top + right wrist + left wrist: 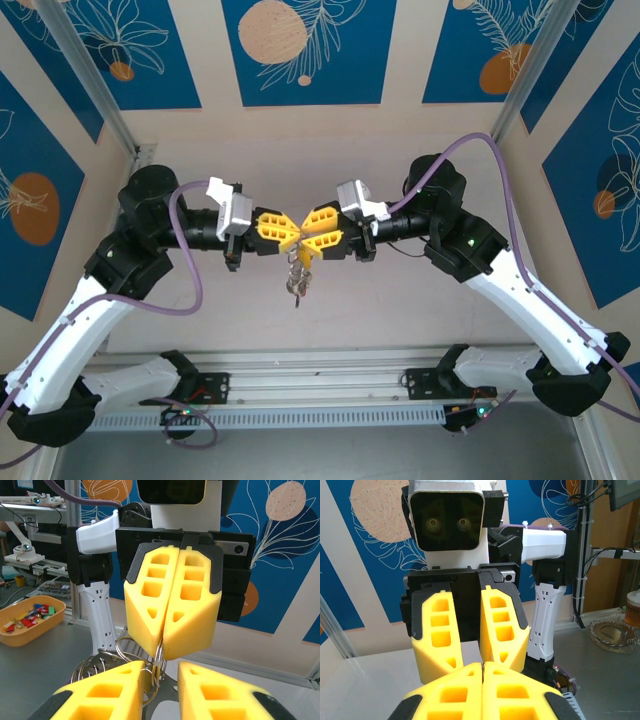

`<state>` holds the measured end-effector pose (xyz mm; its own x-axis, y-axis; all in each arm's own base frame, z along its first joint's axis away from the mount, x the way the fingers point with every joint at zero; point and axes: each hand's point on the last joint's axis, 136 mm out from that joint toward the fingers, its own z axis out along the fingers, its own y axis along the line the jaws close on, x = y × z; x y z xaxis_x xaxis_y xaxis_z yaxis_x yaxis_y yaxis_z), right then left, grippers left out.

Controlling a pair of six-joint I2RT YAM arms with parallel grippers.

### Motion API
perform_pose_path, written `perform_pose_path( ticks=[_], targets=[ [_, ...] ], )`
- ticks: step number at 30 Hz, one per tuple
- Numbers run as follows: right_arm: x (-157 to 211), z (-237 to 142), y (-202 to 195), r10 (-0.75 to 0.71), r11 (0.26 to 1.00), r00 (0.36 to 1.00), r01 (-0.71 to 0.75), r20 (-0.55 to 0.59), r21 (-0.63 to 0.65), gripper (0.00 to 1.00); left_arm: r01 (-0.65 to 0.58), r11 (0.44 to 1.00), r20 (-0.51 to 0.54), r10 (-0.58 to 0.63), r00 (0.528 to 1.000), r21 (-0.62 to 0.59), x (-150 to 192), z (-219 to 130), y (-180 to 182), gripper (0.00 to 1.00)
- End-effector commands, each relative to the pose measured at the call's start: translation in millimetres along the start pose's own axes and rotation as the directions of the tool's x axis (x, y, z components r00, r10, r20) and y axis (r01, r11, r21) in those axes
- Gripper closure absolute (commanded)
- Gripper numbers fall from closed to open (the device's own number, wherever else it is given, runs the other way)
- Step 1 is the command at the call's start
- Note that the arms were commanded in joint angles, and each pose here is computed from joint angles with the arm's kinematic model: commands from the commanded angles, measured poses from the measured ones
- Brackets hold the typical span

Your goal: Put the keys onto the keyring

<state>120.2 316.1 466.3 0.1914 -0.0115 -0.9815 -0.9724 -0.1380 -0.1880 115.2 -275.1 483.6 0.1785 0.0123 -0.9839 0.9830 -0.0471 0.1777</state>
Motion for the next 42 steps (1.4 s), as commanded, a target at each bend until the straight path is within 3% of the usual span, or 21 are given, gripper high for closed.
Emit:
perform_pose_path(
  ticks=[1, 7, 11, 18, 23, 26, 33, 42],
  targets=[
    [6.4, -0.8, 3.6, 0.018, 1.0, 1.0, -0.018, -0.016, 0.006, 0.76, -0.067, 0.998, 0.067, 0.067, 0.996, 0.002, -21.6, -5.1, -5.1, 1.0],
    [4.0, -0.2, 2.5, 0.01, 1.0, 1.0, -0.01, -0.005, 0.006, 0.86, -0.065, 0.998, 0.069, 0.065, 0.996, 0.004, -21.4, -4.3, -4.5, 1.0],
    [5.7, 1.9, -2.4, 0.013, 1.0, 1.0, -0.012, -0.013, 0.019, 1.0, -0.067, 0.998, 0.074, 0.067, 0.995, 0.0, -23.7, -6.4, -6.2, 1.0],
    [-0.2, -3.0, -8.6, -0.005, 0.998, 0.999, 0.007, -0.045, 0.059, 1.0, -0.053, 0.998, 0.021, 0.053, 0.998, -0.024, -17.7, -8.0, -3.4, 1.0],
    [8.1, -6.2, -15.1, 0.003, 0.997, 0.987, 0.01, -0.162, 0.081, 1.0, -0.074, 0.991, -0.11, 0.062, 0.992, -0.111, -9.4, -15.2, 8.9, 0.78],
    [13.2, -7.8, -18.8, 0.011, 0.996, 0.976, 0.009, -0.216, 0.093, 1.0, -0.078, 0.989, -0.187, 0.053, 0.981, -0.128, -3.4, -18.4, 12.4, 0.73],
    [19.3, -8.1, -25.1, 0.034, 0.995, 0.957, -0.004, -0.288, 0.104, 1.0, -0.067, 0.988, -0.299, 0.021, 0.954, -0.142, 14.5, -19.9, 17.5, 0.69],
    [22.4, -1.3, -22.6, 0.041, 0.998, 0.946, -0.021, -0.323, 0.064, 1.0, -0.051, 0.99, -0.353, 0.001, 0.935, -0.132, 27.9, -15.2, 22.1, 0.69]
  ],
)
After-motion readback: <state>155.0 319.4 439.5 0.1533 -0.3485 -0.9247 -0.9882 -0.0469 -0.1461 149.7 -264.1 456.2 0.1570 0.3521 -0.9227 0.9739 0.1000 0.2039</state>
